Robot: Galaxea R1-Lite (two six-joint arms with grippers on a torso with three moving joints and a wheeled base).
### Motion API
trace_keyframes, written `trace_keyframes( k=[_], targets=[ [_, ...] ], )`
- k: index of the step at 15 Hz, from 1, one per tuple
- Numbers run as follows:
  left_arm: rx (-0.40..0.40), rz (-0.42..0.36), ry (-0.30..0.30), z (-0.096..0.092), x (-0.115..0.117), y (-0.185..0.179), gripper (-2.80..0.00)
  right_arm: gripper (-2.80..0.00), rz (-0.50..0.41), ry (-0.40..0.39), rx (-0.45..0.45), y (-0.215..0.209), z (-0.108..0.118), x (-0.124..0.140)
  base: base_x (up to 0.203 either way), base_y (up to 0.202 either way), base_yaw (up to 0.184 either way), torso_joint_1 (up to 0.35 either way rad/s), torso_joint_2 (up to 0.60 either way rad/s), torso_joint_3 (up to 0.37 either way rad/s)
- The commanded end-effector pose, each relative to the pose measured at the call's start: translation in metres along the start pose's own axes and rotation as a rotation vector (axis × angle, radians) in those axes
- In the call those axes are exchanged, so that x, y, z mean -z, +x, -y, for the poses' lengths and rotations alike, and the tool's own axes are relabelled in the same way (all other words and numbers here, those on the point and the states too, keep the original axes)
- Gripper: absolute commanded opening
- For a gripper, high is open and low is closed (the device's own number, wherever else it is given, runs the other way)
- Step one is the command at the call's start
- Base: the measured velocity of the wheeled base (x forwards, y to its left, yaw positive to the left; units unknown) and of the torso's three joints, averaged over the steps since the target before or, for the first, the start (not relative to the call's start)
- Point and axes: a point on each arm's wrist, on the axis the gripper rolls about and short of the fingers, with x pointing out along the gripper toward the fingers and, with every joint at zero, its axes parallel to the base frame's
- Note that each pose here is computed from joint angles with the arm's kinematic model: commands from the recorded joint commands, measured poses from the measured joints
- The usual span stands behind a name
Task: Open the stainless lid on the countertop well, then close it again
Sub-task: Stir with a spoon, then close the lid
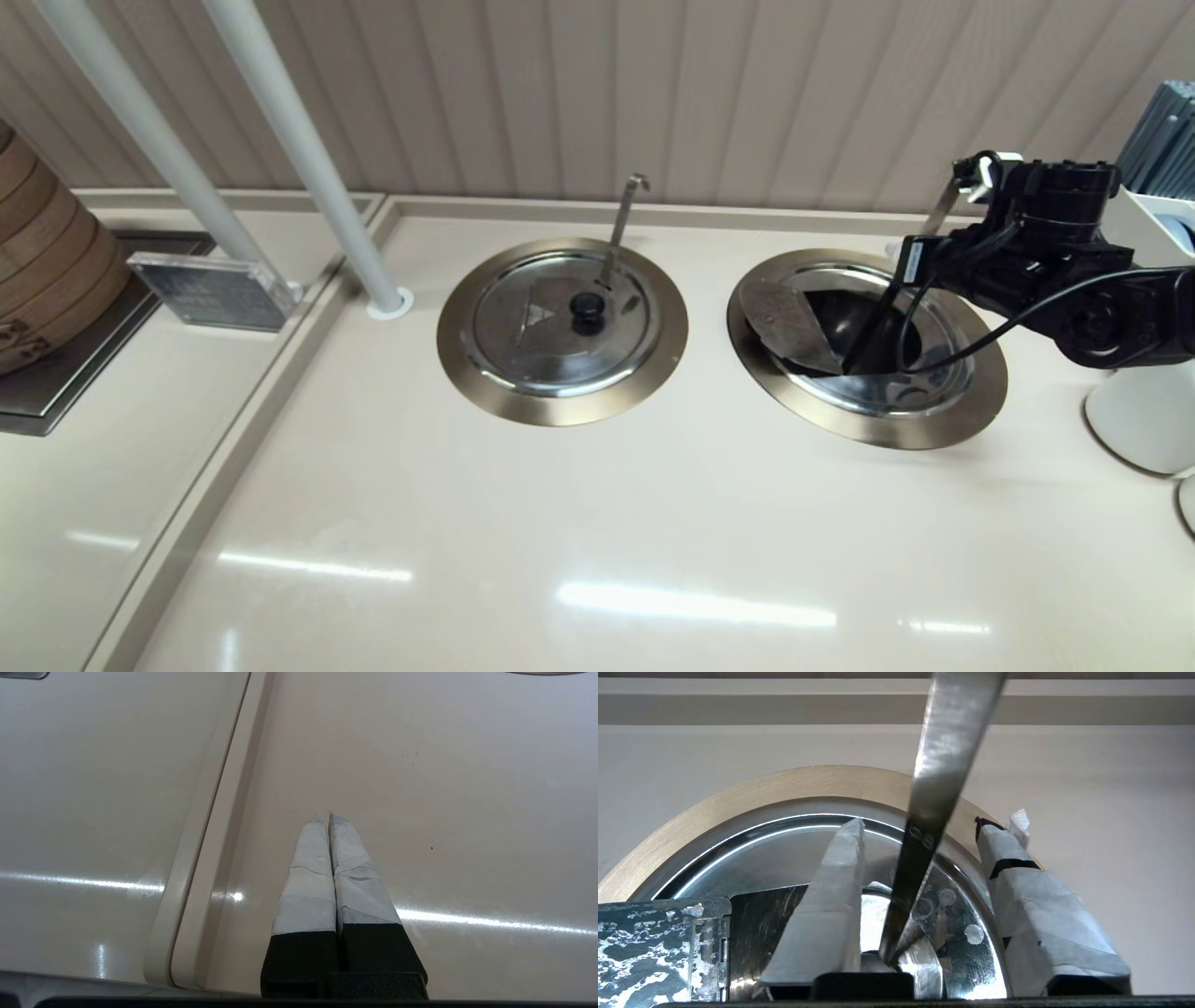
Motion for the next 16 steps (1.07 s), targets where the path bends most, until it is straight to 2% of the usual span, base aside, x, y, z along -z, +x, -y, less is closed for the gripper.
trace_keyframes(
  k=[1, 10, 13, 16],
  targets=[
    [0.0, -0.001, 0.0, 0.0, 0.0, 0.0, -2.8, 0.0, 0.003, 0.001, 0.0, 0.0, 0.0, 0.0, 0.0, 0.0, 0.0, 0.0, 0.0, 0.0],
    [0.0, -0.001, 0.0, 0.0, 0.0, 0.0, -2.8, 0.0, 0.038, -0.001, 0.024, -0.018, 0.0, -0.017, 0.0, 0.0, 0.0, 0.0, 0.0, 0.0],
    [0.0, -0.001, 0.0, 0.0, 0.0, 0.0, -2.8, 0.0, 0.019, -0.009, 0.016, -0.031, -0.005, -0.023, 0.0, 0.0, 0.0, 0.0, 0.0, 0.0],
    [0.0, -0.001, 0.0, 0.0, 0.0, 0.0, -2.8, 0.0, -0.033, -0.025, -0.012, -0.068, -0.009, -0.039, 0.0, 0.0, 0.0, 0.0, 0.0, 0.0]
  ],
)
